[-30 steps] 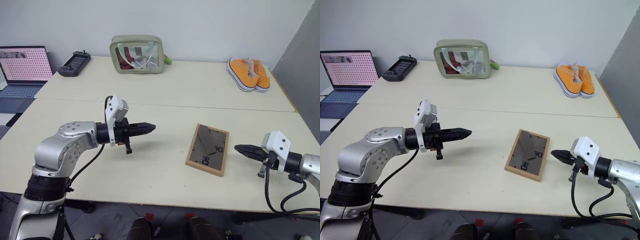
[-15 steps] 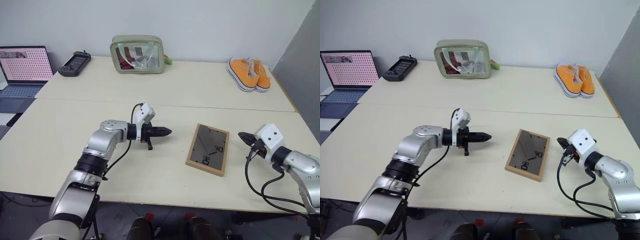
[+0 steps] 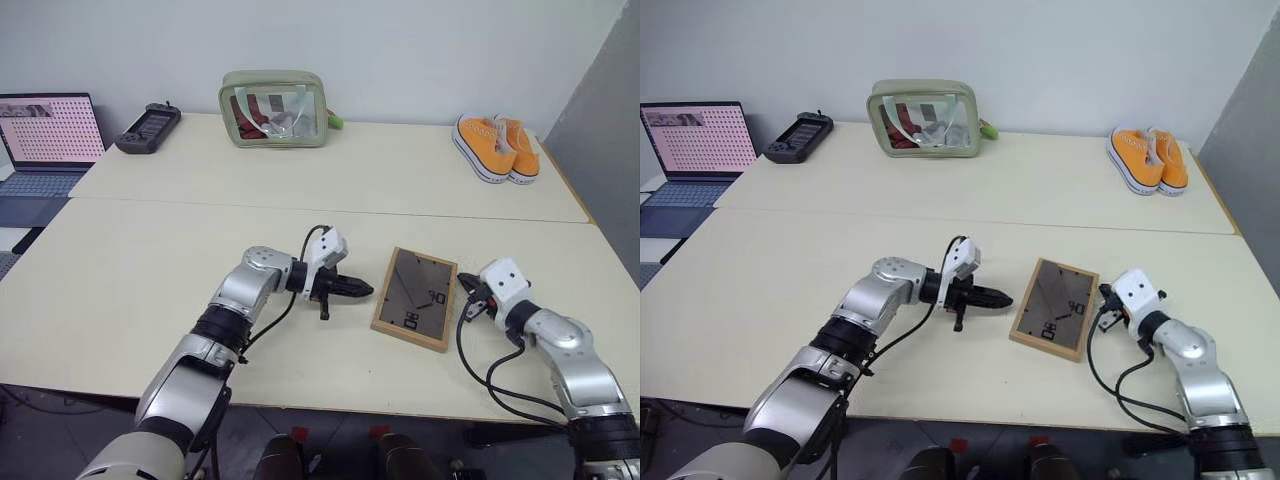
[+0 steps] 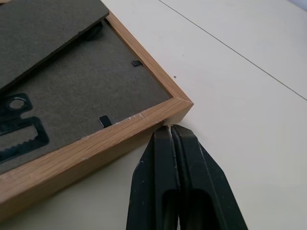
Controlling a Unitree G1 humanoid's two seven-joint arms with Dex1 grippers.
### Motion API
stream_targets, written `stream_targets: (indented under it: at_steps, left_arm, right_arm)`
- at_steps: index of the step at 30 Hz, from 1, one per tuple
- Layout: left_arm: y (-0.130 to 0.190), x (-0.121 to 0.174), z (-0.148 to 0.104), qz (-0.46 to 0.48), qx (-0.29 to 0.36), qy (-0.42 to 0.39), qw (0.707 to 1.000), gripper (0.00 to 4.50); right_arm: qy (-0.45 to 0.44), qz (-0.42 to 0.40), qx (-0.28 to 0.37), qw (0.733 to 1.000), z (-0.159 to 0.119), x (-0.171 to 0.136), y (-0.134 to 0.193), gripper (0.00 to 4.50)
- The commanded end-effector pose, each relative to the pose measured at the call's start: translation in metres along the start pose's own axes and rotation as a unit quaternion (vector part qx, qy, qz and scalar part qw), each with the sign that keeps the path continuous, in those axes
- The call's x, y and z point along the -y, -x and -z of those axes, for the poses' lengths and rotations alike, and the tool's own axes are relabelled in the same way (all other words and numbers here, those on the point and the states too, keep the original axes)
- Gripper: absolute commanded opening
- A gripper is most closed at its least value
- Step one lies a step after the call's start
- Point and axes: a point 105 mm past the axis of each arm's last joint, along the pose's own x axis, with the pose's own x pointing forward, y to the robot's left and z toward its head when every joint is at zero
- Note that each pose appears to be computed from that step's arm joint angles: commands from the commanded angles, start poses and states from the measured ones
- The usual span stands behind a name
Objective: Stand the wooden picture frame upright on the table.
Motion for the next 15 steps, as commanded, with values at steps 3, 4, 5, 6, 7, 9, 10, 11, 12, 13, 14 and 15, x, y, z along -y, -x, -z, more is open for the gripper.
stream_targets:
  at_steps: [3,4,5,6,7,9,10,11,12,13,14,15]
  left_arm:
    - [0.002,0.001,-0.007,0.005,0.003,-0.021,1.000,0.00]
    - [0.003,0.001,-0.006,0.003,0.001,-0.020,1.000,0.00]
    - [0.005,0.000,-0.004,-0.001,-0.002,-0.019,1.000,0.00]
    - [0.007,-0.002,-0.002,-0.008,-0.004,-0.017,1.000,0.00]
    - [0.009,-0.004,0.000,-0.015,-0.006,-0.016,1.000,0.00]
    - [0.013,-0.007,0.002,-0.026,-0.007,-0.014,1.000,0.00]
    - [0.013,-0.007,0.001,-0.028,-0.005,-0.015,0.999,0.00]
    - [0.014,-0.007,0.000,-0.031,-0.002,-0.015,0.999,0.00]
    - [0.015,-0.007,-0.003,-0.033,0.003,-0.016,0.999,0.00]
    - [0.016,-0.007,-0.005,-0.036,0.008,-0.017,0.999,0.00]
    - [0.018,-0.007,-0.008,-0.038,0.011,-0.018,0.999,0.00]
    - [0.022,-0.008,-0.012,-0.043,0.018,-0.017,0.999,0.00]
  right_arm:
    - [0.018,-0.008,0.030,0.999,-0.017,-0.006,-0.013,0.04]
    - [0.019,-0.009,0.030,0.999,-0.017,-0.006,-0.013,0.04]
    - [0.020,-0.010,0.031,0.999,-0.018,-0.006,-0.014,0.04]
    - [0.020,-0.009,0.032,0.999,-0.018,-0.005,-0.014,0.04]
    - [0.020,-0.009,0.032,0.999,-0.018,-0.004,-0.014,0.04]
    - [0.021,-0.008,0.032,0.999,-0.018,-0.003,-0.014,0.04]
    - [0.022,-0.008,0.030,0.999,-0.017,-0.003,-0.014,0.04]
    - [0.024,-0.008,0.028,0.999,-0.016,-0.002,-0.014,0.04]
    - [0.026,-0.009,0.027,0.999,-0.015,-0.002,-0.014,0.04]
    - [0.028,-0.009,0.026,0.999,-0.015,-0.001,-0.013,0.04]
    - [0.029,-0.009,0.026,0.999,-0.015,-0.001,-0.012,0.04]
    - [0.032,-0.010,0.025,0.999,-0.015,0.001,-0.010,0.04]
